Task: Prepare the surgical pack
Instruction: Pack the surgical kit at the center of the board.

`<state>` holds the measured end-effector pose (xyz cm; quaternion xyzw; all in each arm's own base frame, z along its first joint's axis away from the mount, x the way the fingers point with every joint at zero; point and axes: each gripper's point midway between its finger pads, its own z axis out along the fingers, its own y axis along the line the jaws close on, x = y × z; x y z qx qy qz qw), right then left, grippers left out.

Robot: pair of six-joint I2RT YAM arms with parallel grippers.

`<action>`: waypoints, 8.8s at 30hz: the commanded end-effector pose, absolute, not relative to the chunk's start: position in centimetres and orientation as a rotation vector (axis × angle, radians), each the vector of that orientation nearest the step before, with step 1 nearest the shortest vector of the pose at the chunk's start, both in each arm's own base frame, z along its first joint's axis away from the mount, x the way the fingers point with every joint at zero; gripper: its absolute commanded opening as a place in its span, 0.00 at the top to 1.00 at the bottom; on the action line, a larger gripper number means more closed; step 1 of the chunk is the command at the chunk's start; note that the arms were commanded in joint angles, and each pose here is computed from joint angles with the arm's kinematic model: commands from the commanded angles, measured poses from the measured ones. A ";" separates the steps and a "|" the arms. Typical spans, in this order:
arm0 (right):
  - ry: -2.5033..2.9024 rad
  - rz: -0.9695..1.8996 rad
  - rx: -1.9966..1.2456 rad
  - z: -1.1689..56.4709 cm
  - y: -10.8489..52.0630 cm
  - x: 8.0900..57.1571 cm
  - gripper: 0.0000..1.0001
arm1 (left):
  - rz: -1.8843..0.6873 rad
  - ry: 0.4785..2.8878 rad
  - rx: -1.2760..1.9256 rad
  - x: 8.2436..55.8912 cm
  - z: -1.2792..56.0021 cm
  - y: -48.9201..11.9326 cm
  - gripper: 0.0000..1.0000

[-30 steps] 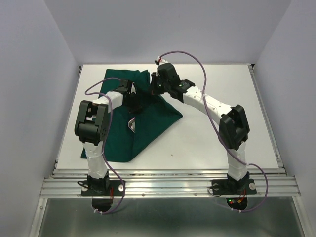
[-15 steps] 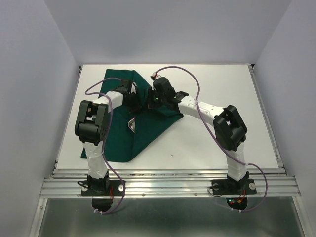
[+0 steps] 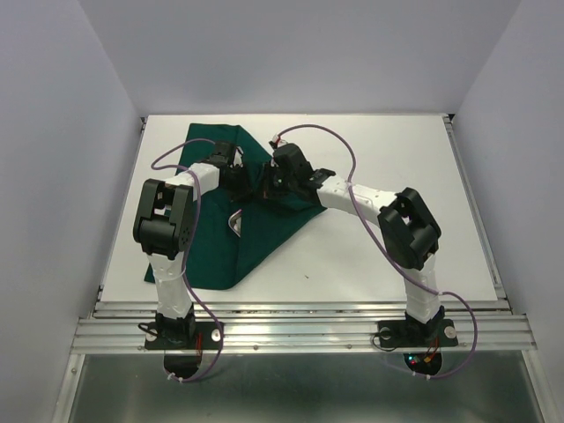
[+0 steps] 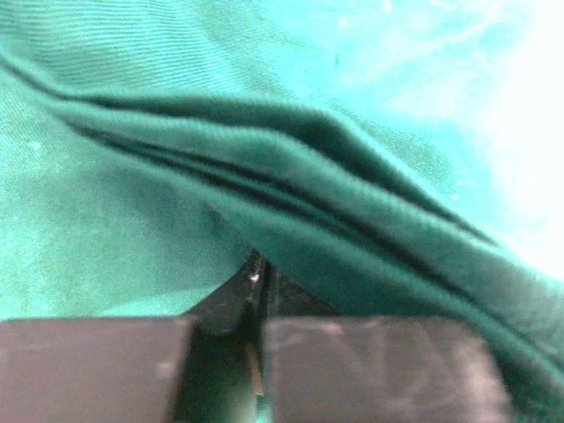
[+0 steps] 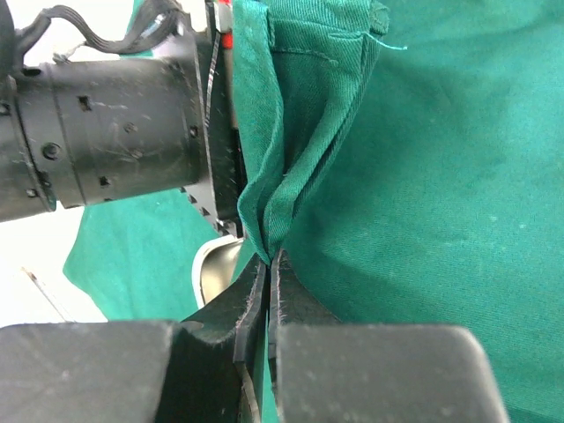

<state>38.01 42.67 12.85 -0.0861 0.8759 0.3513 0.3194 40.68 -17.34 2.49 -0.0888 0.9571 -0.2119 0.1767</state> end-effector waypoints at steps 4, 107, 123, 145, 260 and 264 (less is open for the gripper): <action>2.231 1.018 -0.249 15.5 44.2 36.8 0.99 | -0.482 2.716 -0.297 39.6 4.2 -14.8 0.77; 2.471 0.741 -0.141 9.8 30.4 34.4 0.84 | -0.624 2.565 -0.477 34.2 11.4 -9.4 1.00; 2.429 0.657 -0.149 10.8 29.2 35.0 0.85 | -0.469 2.651 -0.548 32.0 7.3 -7.5 0.53; 2.311 0.616 -0.111 15.4 28.4 36.3 0.84 | -0.369 2.731 -0.612 29.4 3.2 -9.0 1.00; 2.493 0.448 0.185 4.7 18.0 44.7 0.86 | -0.421 2.310 -0.602 36.9 18.2 -9.2 1.00; 2.512 0.491 0.156 4.1 19.1 43.6 0.86 | -0.533 2.290 -0.512 38.2 20.8 -13.3 1.00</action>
